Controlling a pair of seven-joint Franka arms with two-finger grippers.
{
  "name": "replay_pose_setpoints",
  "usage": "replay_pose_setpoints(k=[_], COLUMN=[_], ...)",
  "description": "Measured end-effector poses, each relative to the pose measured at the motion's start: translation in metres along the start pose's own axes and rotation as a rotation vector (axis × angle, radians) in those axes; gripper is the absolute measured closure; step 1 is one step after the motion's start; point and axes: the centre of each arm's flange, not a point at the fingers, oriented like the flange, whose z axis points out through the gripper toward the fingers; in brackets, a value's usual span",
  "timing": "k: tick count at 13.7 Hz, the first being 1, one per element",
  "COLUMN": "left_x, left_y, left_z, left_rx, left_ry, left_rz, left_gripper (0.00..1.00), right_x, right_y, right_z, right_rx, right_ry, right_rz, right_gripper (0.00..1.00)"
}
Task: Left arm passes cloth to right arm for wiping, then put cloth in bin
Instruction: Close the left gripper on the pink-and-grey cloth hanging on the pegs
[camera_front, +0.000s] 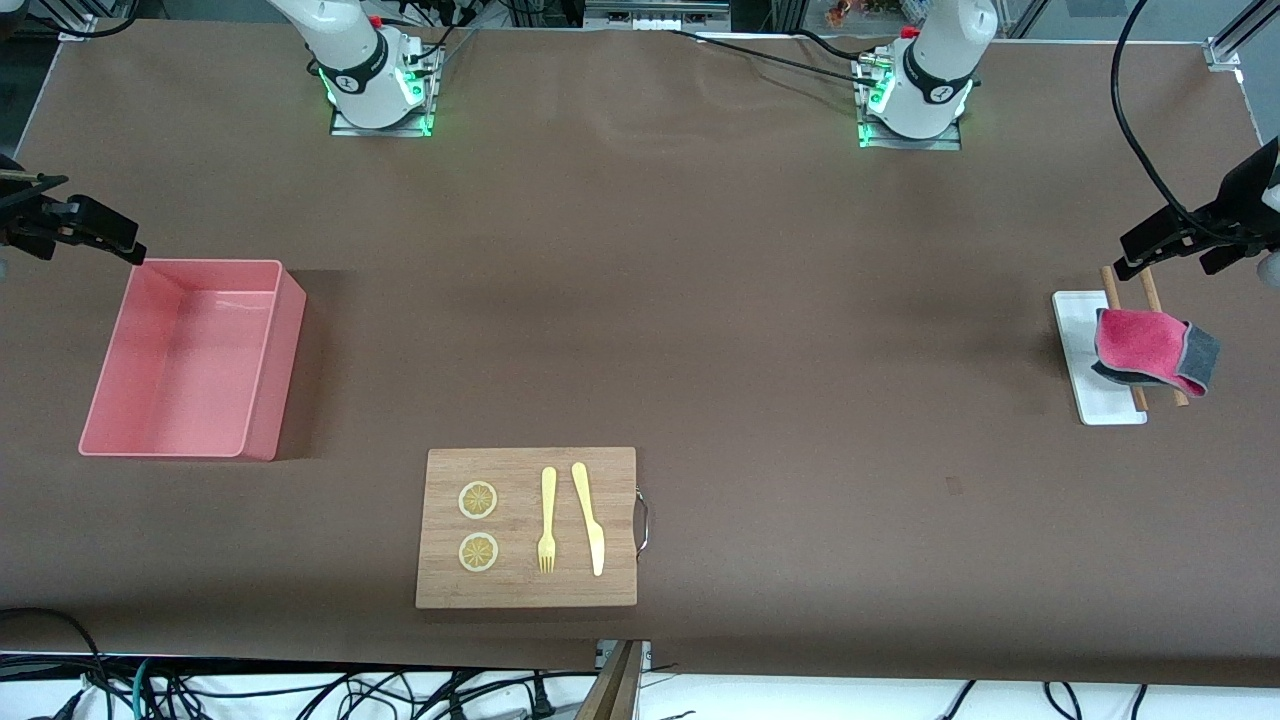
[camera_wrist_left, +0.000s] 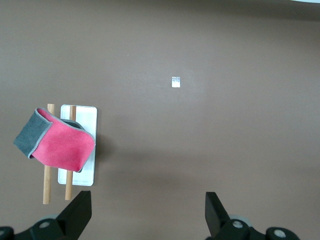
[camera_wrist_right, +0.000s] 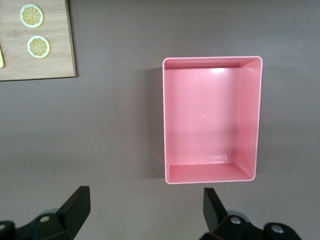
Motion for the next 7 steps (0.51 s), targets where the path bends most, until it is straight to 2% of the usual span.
replay_pose_setpoints(k=[7], left_x=[0.0008], left_y=[0.0001], left_z=[-0.0006], left_rx=[0.0], left_ry=[0.007], left_rz=[0.0], left_gripper=[0.0], right_x=[0.0], right_y=[0.0], right_z=[0.0], right_rx=[0.0], right_ry=[0.0], right_rz=[0.0], right_gripper=[0.0])
